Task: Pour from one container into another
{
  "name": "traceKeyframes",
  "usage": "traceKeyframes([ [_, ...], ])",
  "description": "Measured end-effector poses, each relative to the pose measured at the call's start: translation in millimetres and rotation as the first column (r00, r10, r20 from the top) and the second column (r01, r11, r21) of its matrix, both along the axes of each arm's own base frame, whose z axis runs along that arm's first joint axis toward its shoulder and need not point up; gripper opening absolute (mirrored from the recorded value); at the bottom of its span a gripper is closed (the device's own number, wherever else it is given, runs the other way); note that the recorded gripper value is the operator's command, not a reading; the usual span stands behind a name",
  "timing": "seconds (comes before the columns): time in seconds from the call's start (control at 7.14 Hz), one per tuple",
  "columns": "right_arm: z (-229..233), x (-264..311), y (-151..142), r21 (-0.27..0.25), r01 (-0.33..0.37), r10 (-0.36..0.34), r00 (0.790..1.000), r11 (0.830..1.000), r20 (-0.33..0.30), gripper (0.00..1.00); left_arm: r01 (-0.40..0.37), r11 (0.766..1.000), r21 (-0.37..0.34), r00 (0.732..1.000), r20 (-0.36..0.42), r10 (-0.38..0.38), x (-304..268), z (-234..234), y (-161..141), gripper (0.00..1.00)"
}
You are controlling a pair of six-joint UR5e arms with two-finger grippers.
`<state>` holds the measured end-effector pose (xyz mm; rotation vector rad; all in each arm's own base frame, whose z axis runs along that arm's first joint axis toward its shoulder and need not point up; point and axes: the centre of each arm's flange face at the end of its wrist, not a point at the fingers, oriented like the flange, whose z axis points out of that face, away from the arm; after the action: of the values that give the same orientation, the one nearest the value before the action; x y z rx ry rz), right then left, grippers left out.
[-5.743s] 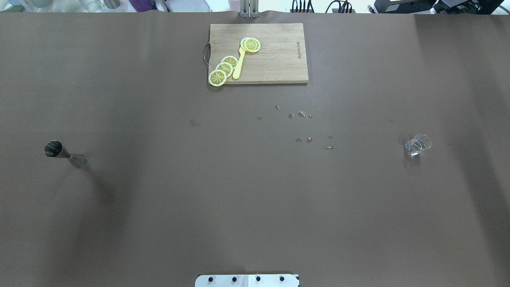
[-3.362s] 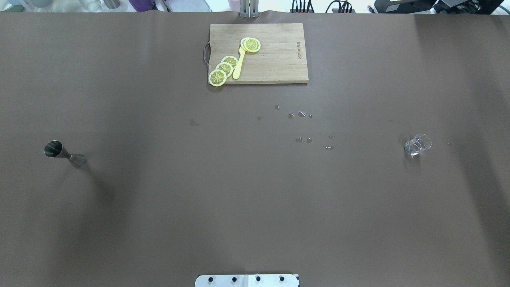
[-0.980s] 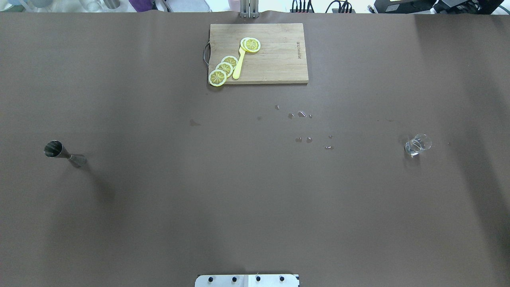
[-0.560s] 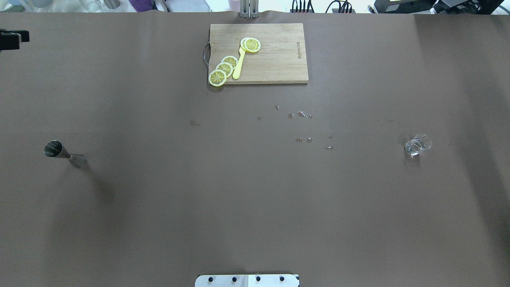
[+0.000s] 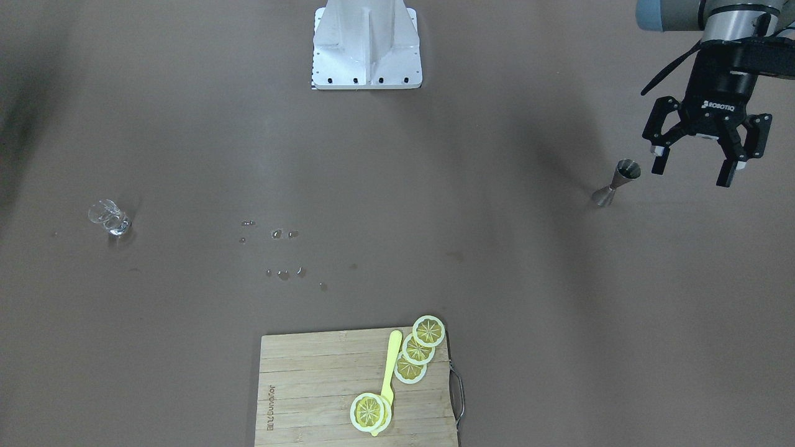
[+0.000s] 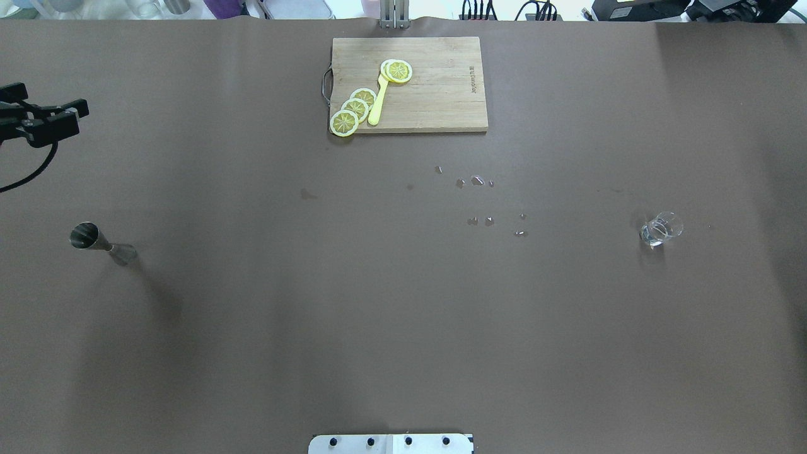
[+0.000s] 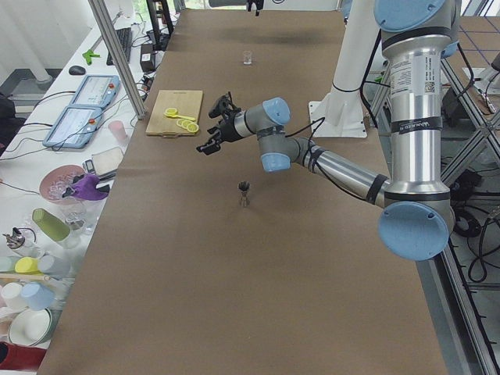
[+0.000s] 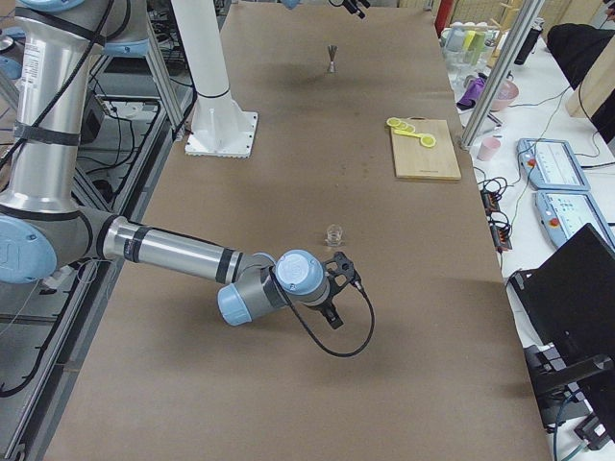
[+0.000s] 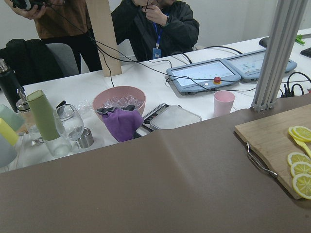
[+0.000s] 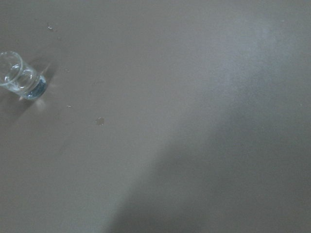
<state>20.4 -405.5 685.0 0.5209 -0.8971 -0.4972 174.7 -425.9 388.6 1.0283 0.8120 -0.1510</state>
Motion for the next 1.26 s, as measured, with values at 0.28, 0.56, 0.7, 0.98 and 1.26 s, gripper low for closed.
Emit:
traceKeyframes([
  [0.28, -19, -36, -13, 0.14, 0.094, -0.102, 0.993, 0.986, 0.056, 1.0, 0.095, 0.995, 0.02, 0.995, -0.019, -0.095, 25, 29, 42, 0.97],
  [0.56, -74, -95, -60, 0.256, 0.194, -0.226, 0.969, 0.947, 0.102, 1.0, 0.175, 0.983, 0.05, 0.984, -0.037, -0.173, 40, 56, 76, 0.97],
  [0.7, -94, -122, -75, 0.29, 0.23, -0.27, 0.957, 0.929, 0.107, 1.0, 0.214, 0.975, 0.064, 0.976, -0.045, -0.212, 53, 73, 89, 0.97],
  [0.98, -109, -149, -76, 0.34, 0.272, -0.328, 0.937, 0.9, 0.119, 1.0, 0.279, 0.957, 0.073, 0.959, -0.067, -0.275, 84, 105, 118, 0.97],
  [1.26, -91, -160, -64, 0.403, 0.296, -0.373, 0.919, 0.866, 0.127, 1.0, 0.325, 0.944, 0.067, 0.943, -0.097, -0.318, 103, 119, 141, 0.94],
])
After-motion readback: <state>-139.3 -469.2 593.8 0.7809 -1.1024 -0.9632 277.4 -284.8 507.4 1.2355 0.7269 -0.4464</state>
